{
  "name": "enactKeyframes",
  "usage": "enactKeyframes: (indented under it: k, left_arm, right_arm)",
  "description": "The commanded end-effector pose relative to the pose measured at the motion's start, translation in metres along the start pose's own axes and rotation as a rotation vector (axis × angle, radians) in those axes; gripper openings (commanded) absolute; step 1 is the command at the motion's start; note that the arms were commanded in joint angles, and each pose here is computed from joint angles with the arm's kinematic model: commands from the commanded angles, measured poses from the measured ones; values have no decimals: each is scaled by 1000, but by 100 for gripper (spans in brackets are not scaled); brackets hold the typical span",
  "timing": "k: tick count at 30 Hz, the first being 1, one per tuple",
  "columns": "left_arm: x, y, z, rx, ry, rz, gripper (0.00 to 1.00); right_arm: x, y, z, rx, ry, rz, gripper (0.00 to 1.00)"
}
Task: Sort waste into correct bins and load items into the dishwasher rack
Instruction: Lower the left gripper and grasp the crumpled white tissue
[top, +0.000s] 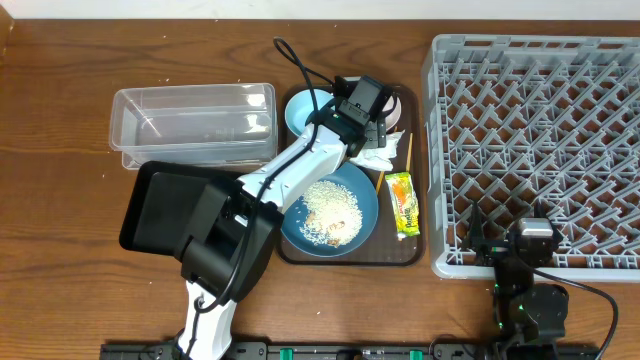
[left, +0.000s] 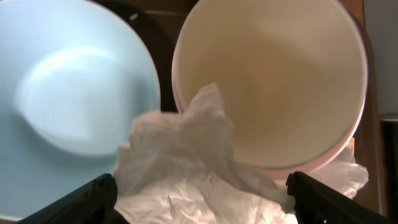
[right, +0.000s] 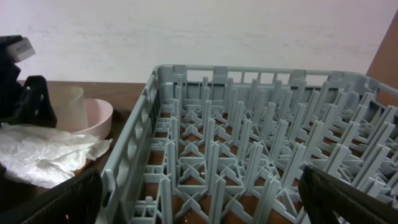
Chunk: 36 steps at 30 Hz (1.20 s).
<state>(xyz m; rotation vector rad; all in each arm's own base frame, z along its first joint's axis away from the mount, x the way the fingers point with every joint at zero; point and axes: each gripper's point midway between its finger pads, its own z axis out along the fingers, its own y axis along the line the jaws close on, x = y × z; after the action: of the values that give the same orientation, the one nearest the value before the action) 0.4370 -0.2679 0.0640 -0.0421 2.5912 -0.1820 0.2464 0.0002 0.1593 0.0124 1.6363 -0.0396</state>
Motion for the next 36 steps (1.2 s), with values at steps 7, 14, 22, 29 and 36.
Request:
enactKeyframes:
  k: [7,14,22,29,36]
  left_arm:
    - [12,4,-2,-19,48,9,79]
    - [23,11,-3,-47,90,21,80]
    - [38,1,-5,18,166,21,80]
    - [45,1,-6,15,190,27,80]
    - [56,3,-3,4,211,40,80]
  right_arm:
    - [1,4,0,-14,4,4,99]
    - [1,4,0,-14,4,4,99]
    - [1,4,0,-14,4,4,99]
    - [1,4,0,-14,4,4,99]
    - [1,4,0,-14,4,4,99]
